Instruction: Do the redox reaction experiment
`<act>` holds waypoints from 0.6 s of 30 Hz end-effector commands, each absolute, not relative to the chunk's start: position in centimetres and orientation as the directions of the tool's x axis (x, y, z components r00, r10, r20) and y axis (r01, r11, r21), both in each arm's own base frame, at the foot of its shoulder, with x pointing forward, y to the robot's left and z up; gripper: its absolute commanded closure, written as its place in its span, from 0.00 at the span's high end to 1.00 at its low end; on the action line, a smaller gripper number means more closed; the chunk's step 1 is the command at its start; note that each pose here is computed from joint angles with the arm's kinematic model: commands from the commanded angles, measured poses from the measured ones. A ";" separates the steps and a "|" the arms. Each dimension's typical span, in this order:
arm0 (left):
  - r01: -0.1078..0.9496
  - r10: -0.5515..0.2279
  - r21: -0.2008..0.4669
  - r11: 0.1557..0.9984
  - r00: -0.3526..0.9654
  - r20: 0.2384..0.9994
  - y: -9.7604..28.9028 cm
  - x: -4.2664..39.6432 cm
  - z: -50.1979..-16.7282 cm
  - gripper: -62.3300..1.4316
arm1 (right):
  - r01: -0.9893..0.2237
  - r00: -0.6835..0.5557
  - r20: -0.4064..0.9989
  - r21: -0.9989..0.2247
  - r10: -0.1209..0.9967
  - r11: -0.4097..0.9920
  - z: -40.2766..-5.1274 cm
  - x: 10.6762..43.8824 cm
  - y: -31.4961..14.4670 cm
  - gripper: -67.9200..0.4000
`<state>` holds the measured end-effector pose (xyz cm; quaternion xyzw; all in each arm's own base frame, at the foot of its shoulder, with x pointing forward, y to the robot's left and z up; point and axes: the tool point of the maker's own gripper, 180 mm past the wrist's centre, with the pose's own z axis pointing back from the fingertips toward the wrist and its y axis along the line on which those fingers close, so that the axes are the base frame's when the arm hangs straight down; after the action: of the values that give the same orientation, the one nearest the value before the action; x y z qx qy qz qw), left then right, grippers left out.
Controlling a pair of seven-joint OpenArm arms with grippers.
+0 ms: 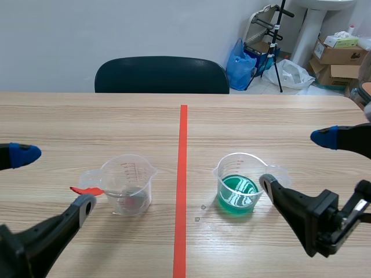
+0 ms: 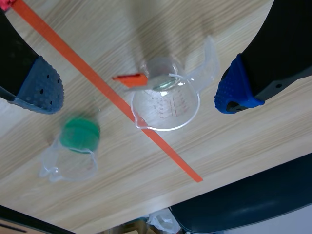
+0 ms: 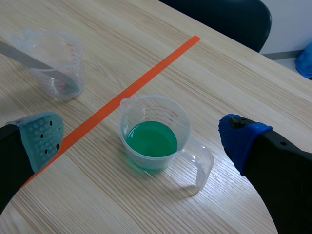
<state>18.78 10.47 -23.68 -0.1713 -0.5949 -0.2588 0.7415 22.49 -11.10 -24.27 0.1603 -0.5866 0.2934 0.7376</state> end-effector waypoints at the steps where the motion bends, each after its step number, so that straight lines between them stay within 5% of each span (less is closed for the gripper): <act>1: 0.581 -0.186 0.060 0.812 0.160 0.969 11.0 18.2 -23.6 1.00 | -0.630 0.105 0.964 -0.124 0.243 0.767 -23.6 23.0 -10.8 1.00; 18: 0.521 -0.349 0.170 0.837 0.267 0.898 17.4 11.3 -25.7 1.00 | -0.771 -0.045 0.947 -0.236 0.319 0.592 -23.7 22.8 -3.7 1.00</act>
<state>11.45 17.50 -26.07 -0.0768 -0.5306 -0.2849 0.7946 22.38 -3.68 -24.40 0.1913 -0.5855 0.4074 0.6743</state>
